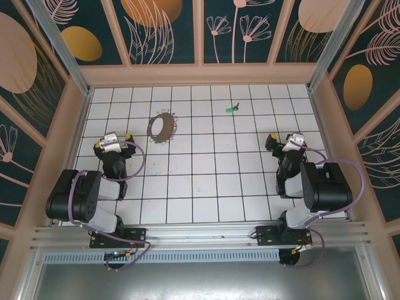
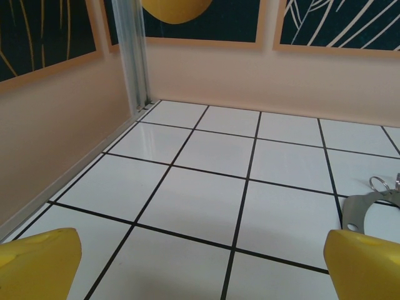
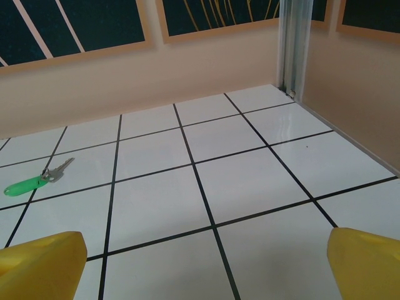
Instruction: Put the keys on the keyring
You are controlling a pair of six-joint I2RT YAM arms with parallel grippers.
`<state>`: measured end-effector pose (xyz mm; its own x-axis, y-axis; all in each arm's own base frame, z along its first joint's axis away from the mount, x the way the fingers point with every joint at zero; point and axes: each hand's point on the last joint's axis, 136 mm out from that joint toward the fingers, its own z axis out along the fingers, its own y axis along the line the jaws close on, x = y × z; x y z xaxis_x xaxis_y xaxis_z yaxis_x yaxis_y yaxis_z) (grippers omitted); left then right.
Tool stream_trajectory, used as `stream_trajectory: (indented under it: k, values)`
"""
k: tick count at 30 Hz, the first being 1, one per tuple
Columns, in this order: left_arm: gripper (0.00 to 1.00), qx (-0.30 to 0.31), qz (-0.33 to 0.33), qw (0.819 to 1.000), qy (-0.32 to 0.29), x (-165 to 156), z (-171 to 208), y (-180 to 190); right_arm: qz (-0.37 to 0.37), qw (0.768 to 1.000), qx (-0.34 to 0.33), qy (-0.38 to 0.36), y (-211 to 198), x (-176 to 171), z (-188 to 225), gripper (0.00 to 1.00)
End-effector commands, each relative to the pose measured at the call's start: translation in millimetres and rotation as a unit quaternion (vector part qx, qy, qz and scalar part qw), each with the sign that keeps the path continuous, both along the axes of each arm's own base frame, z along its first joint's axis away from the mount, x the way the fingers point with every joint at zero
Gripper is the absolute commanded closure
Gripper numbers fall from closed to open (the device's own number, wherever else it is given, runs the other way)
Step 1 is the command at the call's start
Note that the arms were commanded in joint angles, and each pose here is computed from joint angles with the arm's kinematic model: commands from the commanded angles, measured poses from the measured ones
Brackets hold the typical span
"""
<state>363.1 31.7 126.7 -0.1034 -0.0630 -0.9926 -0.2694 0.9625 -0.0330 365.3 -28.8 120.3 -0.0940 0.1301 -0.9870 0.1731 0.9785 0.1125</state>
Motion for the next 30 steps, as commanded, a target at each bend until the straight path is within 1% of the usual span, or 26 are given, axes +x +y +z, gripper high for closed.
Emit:
stream_trajectory:
  k: [1, 2, 3, 4, 6, 8, 10, 11, 12, 14, 15, 17, 18, 19, 20, 22, 23, 24, 25, 28, 30]
  values:
    - [0.01, 0.002, -0.022, 1.000, -0.003, 9.3, 20.3, -6.5, -0.019, 0.999, -0.006, -0.032, -1.5, -4.5, 15.2, 0.01]
    - [0.01, -0.001, -0.024, 1.000, 0.015, 15.3, 25.9, -7.6, -0.019, 0.999, -0.013, -0.039, 1.1, -8.8, 19.0, 0.01]
    - [0.01, -0.004, -0.026, 0.999, 0.022, 20.0, 35.2, -8.6, 0.001, 0.998, -0.023, -0.050, 9.0, -11.5, 24.6, 0.01]
    - [0.01, -0.014, -0.030, 0.999, 0.029, 22.4, 40.7, -10.9, 0.000, 0.998, -0.029, -0.050, 12.2, -12.6, 26.6, 0.01]
    - [0.01, -0.038, -0.044, 0.998, 0.019, 21.7, 56.2, -17.6, -0.028, 0.997, -0.045, -0.049, 10.8, -13.3, 35.5, 0.01]
    - [0.01, -0.066, -0.068, 0.995, 0.015, 21.0, 68.8, -27.3, -0.009, 0.996, -0.078, -0.042, 28.5, -8.9, 47.6, 0.01]
    - [0.01, -0.096, -0.108, 0.989, 0.020, 20.5, 77.7, -46.4, 0.003, 0.993, -0.099, -0.065, 46.1, -10.1, 69.2, 0.01]
    - [0.01, -0.124, -0.113, 0.985, 0.028, 20.4, 78.6, -51.0, 0.004, 0.993, -0.094, -0.073, 50.6, -11.1, 76.5, 0.01]
    - [0.01, -0.161, -0.104, 0.981, 0.045, 21.7, 78.0, -51.8, 0.013, 0.994, -0.080, -0.076, 57.0, -10.6, 83.3, 0.01]
    - [0.01, -0.197, -0.109, 0.970, 0.094, 27.0, 72.7, -60.6, 0.052, 0.996, -0.042, -0.058, 73.1, -7.3, 88.9, 0.01]
    - [0.01, -0.214, -0.115, 0.963, 0.118, 32.3, 71.0, -66.4, 0.064, 0.997, -0.009, -0.043, 78.5, -5.6, 91.5, 0.01]
    - [0.01, -0.234, -0.159, 0.947, 0.154, 42.5, 65.4, -86.9, 0.057, 0.997, 0.058, 0.009, 80.8, -1.6, 87.4, 0.01]
    - [0.01, -0.243, -0.186, 0.938, 0.166, 48.0, 62.8, -99.2, 0.066, 0.994, 0.079, 0.034, 86.4, 0.0, 85.5, 0.01]
    - [0.01, -0.248, -0.197, 0.932, 0.178, 53.2, 58.6, -107.0, 0.085, 0.991, 0.092, 0.053, 95.9, 0.2, 82.2, 0.01]
    - [0.01, -0.248, -0.198, 0.929, 0.188, 57.6, 54.4, -111.4, 0.105, 0.987, 0.103, 0.066, 105.4, -0.4, 78.4, 0.01]
    - [0.01, -0.235, -0.179, 0.928, 0.226, 67.1, 36.1, -115.7, 0.143, 0.978, 0.119, 0.093, 125.9, -3.2, 68.6, 0.01]
    - [0.04, -0.227, -0.171, 0.927, 0.244, 70.4, 28.2, -117.2, 0.153, 0.975, 0.120, 0.105, 133.1, -5.2, 62.7, 0.01]
    - [0.06, -0.217, -0.162, 0.923, 0.273, 69.5, 10.9, -119.4, 0.166, 0.972, 0.119, 0.117, 142.0, -7.5, 57.2, 0.01]
    - [0.09, -0.208, -0.158, 0.923, 0.282, 74.5, 9.3, -121.9, 0.176, 0.969, 0.117, 0.129, 149.5, -9.9, 50.2, 0.01]
    - [0.15, -0.191, -0.135, 0.918, 0.320, 72.6, -14.6, -120.5, 0.203, 0.959, 0.119, 0.156, 163.8, -17.3, 36.9, 0.01]
    - [0.22, -0.187, -0.127, 0.915, 0.335, 71.3, -26.6, -119.3, 0.225, 0.952, 0.124, 0.165, 173.3, -22.4, 34.4, 0.01]
